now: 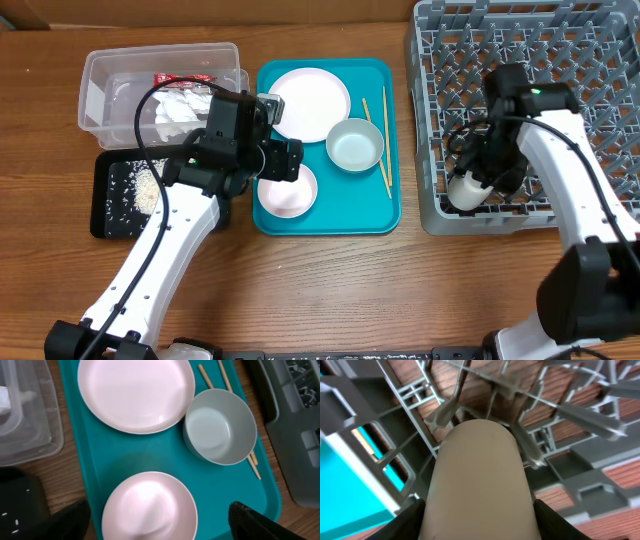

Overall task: Sort waste into correct bins and load items into the dishwasher
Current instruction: 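Carry the white cup right and place it in the dish rack, then reach the right gripper to the pink bowl and grasp its rim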

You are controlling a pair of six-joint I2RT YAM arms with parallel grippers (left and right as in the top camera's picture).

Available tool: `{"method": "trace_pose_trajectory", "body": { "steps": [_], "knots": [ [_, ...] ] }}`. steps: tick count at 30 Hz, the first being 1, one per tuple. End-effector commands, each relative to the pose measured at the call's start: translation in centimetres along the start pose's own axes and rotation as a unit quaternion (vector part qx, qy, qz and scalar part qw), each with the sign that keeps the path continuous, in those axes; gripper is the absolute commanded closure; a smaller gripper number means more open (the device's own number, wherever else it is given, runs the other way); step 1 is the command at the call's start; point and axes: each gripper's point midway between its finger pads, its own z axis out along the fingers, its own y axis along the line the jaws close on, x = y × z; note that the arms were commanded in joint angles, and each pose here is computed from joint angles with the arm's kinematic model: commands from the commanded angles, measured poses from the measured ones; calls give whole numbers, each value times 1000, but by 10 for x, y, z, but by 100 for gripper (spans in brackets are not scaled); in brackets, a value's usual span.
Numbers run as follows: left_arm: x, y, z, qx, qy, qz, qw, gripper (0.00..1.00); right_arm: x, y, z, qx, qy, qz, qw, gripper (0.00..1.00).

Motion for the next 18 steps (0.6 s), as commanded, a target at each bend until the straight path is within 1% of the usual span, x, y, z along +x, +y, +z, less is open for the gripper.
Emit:
{"method": "trace_pose_trajectory", "body": {
  "steps": [1, 4, 8, 12, 13, 18],
  "knots": [
    [-12, 2, -6, -17, -17, 20, 1000, 10, -5, 8, 4, -1, 1, -9, 1000, 36],
    [-14, 2, -7, -19, -19, 29, 999, 11, -9, 8, 3, -2, -5, -8, 1000, 32],
    [-21, 7, -15, -39, -21, 28, 999, 11, -14, 8, -12, -7, -15, -4, 1000, 26],
    [-36, 6, -36, -51, -24, 29, 998, 11, -24, 11, -44, -19, -39, -11, 999, 12],
    [-38, 6, -39, -53, -24, 29, 998, 11, -25, 12, -48, -21, -42, -11, 999, 11],
    [-44, 3, -52, -52, -22, 31, 998, 9, -23, 18, -57, -38, -40, -17, 998, 10]
  ]
}}
